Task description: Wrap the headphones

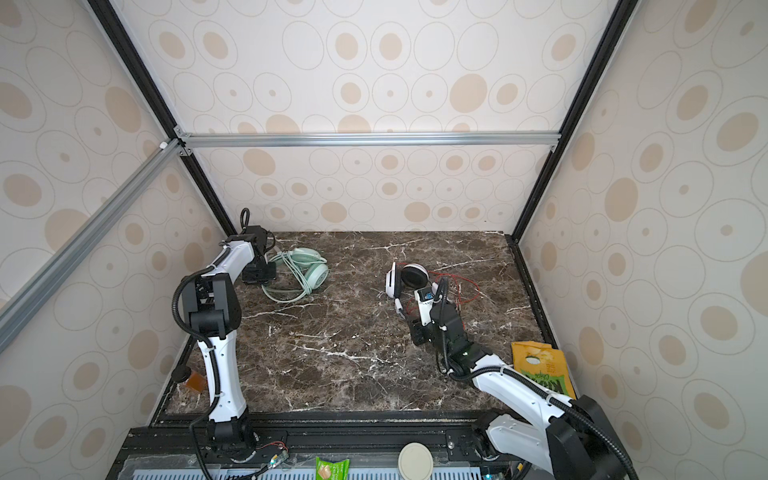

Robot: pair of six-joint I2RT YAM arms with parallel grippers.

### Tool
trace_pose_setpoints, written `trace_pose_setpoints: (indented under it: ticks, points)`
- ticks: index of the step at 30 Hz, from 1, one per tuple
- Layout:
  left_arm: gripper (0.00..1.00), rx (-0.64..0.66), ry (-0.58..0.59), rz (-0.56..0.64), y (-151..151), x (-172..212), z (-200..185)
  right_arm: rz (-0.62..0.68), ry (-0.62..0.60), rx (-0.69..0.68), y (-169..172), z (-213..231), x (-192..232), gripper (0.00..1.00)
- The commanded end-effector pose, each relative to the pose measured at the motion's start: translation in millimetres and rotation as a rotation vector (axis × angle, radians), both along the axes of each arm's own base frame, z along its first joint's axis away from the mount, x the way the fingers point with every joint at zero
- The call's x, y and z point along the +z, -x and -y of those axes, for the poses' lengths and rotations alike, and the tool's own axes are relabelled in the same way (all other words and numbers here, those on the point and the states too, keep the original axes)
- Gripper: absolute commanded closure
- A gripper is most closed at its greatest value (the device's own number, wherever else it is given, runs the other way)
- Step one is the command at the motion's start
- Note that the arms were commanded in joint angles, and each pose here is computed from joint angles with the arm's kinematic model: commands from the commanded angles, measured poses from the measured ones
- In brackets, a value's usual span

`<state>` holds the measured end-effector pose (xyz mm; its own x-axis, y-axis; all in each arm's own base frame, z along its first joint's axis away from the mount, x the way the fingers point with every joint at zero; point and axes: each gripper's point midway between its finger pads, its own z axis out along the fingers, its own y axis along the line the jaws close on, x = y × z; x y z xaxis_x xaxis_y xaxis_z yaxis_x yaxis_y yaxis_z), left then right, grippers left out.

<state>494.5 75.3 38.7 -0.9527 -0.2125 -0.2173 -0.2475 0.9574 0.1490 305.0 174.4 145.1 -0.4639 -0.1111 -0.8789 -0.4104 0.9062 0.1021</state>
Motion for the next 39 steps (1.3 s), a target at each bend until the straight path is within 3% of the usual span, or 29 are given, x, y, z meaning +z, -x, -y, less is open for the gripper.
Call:
trace_pose_setpoints:
  ticks: [1, 5, 17, 22, 27, 32, 36, 38, 39]
  points:
    - [1.00, 0.013, -0.004, -0.045, 0, -17, -8, 0.012, 0.002, -0.004, 0, 0, 1, 0.50]
    - [0.98, 0.027, 0.017, -0.054, 0, -27, -9, 0.014, 0.007, -0.004, 1, 0, 1, 0.50]
    - [0.77, 0.037, 0.028, -0.036, -3, -23, -8, 0.023, 0.020, -0.002, 1, -1, 3, 0.49]
    - [0.58, 0.045, 0.037, 0.017, -11, -1, -7, 0.022, 0.022, -0.002, 1, -1, 2, 0.50]
    - [0.47, 0.054, 0.069, 0.191, -29, 74, -1, 0.016, 0.028, 0.003, 1, -3, 0, 0.49]
    - [0.47, 0.048, 0.065, 0.391, -27, 167, 10, 0.011, 0.038, 0.000, 0, -4, -2, 0.49]
    - [0.46, -0.056, 0.103, 0.618, -26, 242, 62, 0.018, 0.030, -0.045, -4, 2, 0, 0.48]
    - [0.29, -0.139, 0.164, 0.722, -24, 263, 104, 0.005, 0.039, -0.062, -7, 4, 0, 0.47]
    - [0.26, -0.181, 0.199, 0.763, -22, 266, 131, -0.010, 0.041, -0.069, -8, 6, 3, 0.48]
